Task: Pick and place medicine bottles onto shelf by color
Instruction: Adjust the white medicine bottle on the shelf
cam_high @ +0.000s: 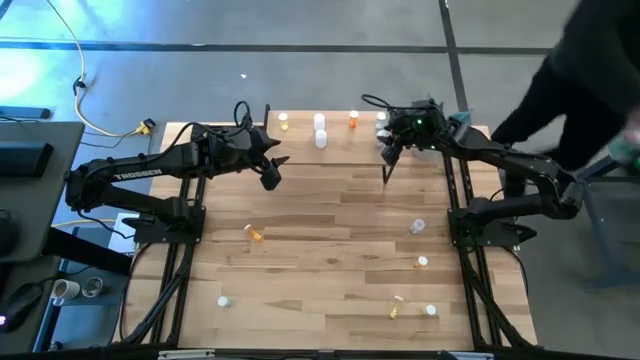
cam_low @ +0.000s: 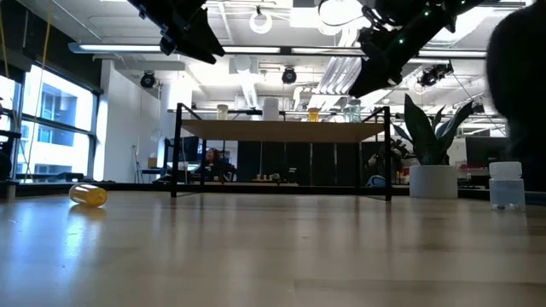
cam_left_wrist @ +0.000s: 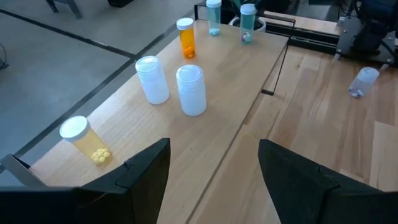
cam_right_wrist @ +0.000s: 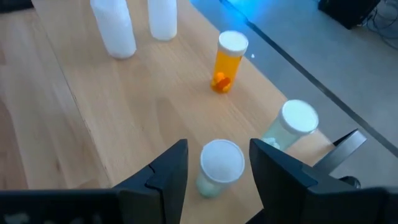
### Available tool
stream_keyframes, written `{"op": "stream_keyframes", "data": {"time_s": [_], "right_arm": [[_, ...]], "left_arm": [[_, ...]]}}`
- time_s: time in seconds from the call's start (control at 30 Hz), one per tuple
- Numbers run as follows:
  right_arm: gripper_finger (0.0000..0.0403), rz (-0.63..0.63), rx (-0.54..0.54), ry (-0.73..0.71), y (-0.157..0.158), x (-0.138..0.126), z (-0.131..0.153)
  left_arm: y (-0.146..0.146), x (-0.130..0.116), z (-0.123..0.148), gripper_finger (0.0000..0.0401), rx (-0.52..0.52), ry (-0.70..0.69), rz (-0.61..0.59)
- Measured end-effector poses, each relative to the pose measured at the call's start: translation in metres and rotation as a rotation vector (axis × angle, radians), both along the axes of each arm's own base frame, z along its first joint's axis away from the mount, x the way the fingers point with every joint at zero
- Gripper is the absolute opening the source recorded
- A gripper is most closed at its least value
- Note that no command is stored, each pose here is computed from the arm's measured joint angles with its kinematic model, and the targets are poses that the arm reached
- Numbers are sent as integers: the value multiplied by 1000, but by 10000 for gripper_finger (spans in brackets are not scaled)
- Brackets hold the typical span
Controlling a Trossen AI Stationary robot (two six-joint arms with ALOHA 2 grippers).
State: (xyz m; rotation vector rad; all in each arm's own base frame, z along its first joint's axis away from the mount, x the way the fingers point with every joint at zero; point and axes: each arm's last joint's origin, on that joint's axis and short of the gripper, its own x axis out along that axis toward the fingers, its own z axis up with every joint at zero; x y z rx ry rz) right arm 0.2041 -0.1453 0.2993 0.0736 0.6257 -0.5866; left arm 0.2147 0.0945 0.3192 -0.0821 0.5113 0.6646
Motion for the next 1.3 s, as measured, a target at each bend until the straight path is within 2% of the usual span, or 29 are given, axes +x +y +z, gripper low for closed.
{"op": "stream_keyframes", "data": {"time_s": [0.23, 0.37, 0.57, 0.8, 0.87, 0.97, 1.1, 1.2, 1.3], "right_arm": [[163, 0, -50, -71, 6, -8, 15], [163, 17, -103, -203, 11, -6, 31], [163, 78, -180, -414, 21, 7, 51], [163, 169, -285, -633, 36, 29, 69], [163, 163, -307, -676, 40, 34, 72], [163, 91, -359, -746, 45, 38, 78], [163, -2, -380, -751, 46, 37, 95], [163, -47, -369, -695, 43, 35, 111], [163, -74, -298, -644, 40, 42, 117]], "left_arm": [[0, 0, 0, 235, 4, 2, 5], [1, -1, 0, 235, 26, 11, 43], [3, -4, 2, 235, 99, 46, 105], [4, -13, 12, 235, 171, 49, 119], [6, -17, 14, 235, 189, 50, 123], [8, -24, 19, 235, 211, 45, 117], [13, -35, 25, 235, 232, 37, 96], [18, -41, 27, 235, 235, 36, 88], [23, -47, 28, 235, 233, 27, 64]]}}
